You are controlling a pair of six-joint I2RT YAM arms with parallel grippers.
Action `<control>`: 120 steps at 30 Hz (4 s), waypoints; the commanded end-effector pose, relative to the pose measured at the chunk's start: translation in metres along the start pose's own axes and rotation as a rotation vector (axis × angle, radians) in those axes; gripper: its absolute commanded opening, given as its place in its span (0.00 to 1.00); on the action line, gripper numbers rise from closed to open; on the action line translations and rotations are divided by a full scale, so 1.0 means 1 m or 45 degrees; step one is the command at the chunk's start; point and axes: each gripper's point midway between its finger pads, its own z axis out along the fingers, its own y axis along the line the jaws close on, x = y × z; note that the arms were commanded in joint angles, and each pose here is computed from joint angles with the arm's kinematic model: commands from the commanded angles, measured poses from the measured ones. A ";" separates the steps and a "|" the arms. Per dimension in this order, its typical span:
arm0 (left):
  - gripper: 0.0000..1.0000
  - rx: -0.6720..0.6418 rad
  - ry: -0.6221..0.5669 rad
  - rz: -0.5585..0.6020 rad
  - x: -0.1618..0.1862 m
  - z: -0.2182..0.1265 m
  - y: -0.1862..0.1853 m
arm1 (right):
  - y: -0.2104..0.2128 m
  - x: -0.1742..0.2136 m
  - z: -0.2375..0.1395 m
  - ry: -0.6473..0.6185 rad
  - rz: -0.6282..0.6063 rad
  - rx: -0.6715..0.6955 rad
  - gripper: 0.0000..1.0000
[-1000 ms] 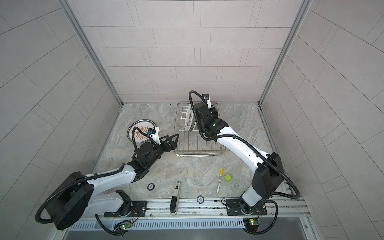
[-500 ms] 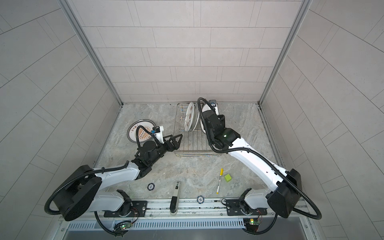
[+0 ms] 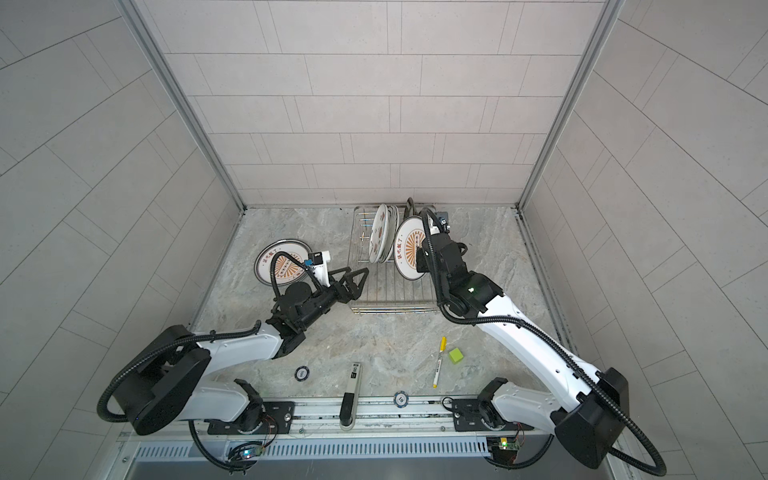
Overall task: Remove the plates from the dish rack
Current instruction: 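Lift the next plate from the rack with the right gripper, then hand the orange-sunburst plate from the right gripper to the left gripper, then carry the plate with the left gripper down onto the plate stack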
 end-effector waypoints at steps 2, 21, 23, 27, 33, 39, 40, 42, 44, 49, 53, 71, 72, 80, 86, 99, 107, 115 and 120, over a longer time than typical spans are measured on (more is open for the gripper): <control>1.00 0.041 0.012 0.030 -0.006 0.000 -0.012 | 0.007 -0.025 -0.022 -0.136 0.142 -0.134 0.03; 1.00 0.255 -0.053 -0.223 -0.020 -0.009 -0.001 | 0.087 -0.013 -0.029 -0.128 0.449 -0.848 0.01; 1.00 0.231 -0.103 -0.212 -0.026 -0.019 0.000 | 0.090 -0.009 -0.024 -0.104 0.454 -0.857 0.01; 0.88 0.287 -0.101 -0.247 -0.031 -0.028 -0.012 | 0.101 -0.005 -0.018 -0.072 0.470 -0.910 0.01; 0.54 0.350 -0.060 -0.305 -0.029 -0.032 -0.022 | 0.101 -0.002 -0.014 -0.077 0.495 -0.923 0.00; 0.42 0.356 -0.072 -0.323 -0.032 -0.037 -0.024 | 0.103 0.003 -0.010 -0.061 0.477 -0.924 0.00; 0.39 0.360 -0.063 -0.328 -0.031 -0.036 -0.025 | 0.105 0.005 -0.009 -0.052 0.473 -0.930 0.00; 0.37 0.374 -0.047 -0.341 -0.030 -0.033 -0.027 | 0.107 0.010 -0.005 -0.025 0.465 -0.935 0.01; 0.36 0.384 -0.040 -0.343 -0.031 -0.032 -0.029 | 0.107 0.015 -0.002 -0.009 0.461 -0.929 0.00; 0.30 0.378 -0.040 -0.354 -0.031 -0.030 -0.027 | 0.109 0.021 0.002 0.008 0.452 -0.924 0.01; 0.25 0.374 -0.035 -0.363 -0.030 -0.028 -0.026 | 0.110 0.025 0.004 0.014 0.443 -0.923 0.01; 0.01 0.315 -0.092 -0.394 -0.035 -0.029 -0.016 | 0.120 0.037 -0.003 0.022 0.334 -0.924 0.07; 0.01 0.314 -0.093 -0.394 -0.035 -0.029 -0.016 | 0.119 0.038 -0.003 0.022 0.331 -0.918 0.09; 0.00 0.284 -0.117 -0.398 -0.036 -0.031 -0.011 | 0.118 0.043 -0.002 0.029 0.309 -0.900 0.36; 0.00 0.261 -0.137 -0.409 -0.037 -0.033 -0.007 | 0.119 0.045 0.001 0.047 0.305 -0.896 0.45; 0.00 0.182 -0.250 -0.423 -0.060 -0.046 0.019 | 0.105 0.046 0.000 -0.017 0.254 -0.767 0.92; 0.00 0.085 -0.345 -0.470 -0.079 -0.060 0.052 | 0.105 0.040 -0.020 -0.177 0.083 -0.675 1.00; 0.00 -0.045 -0.413 -0.496 -0.094 -0.068 0.085 | 0.135 0.041 -0.026 -0.174 -0.161 -0.628 0.96; 0.00 -0.164 -0.404 -0.503 -0.099 -0.073 0.106 | 0.150 0.048 -0.004 -0.091 -0.309 -0.502 1.00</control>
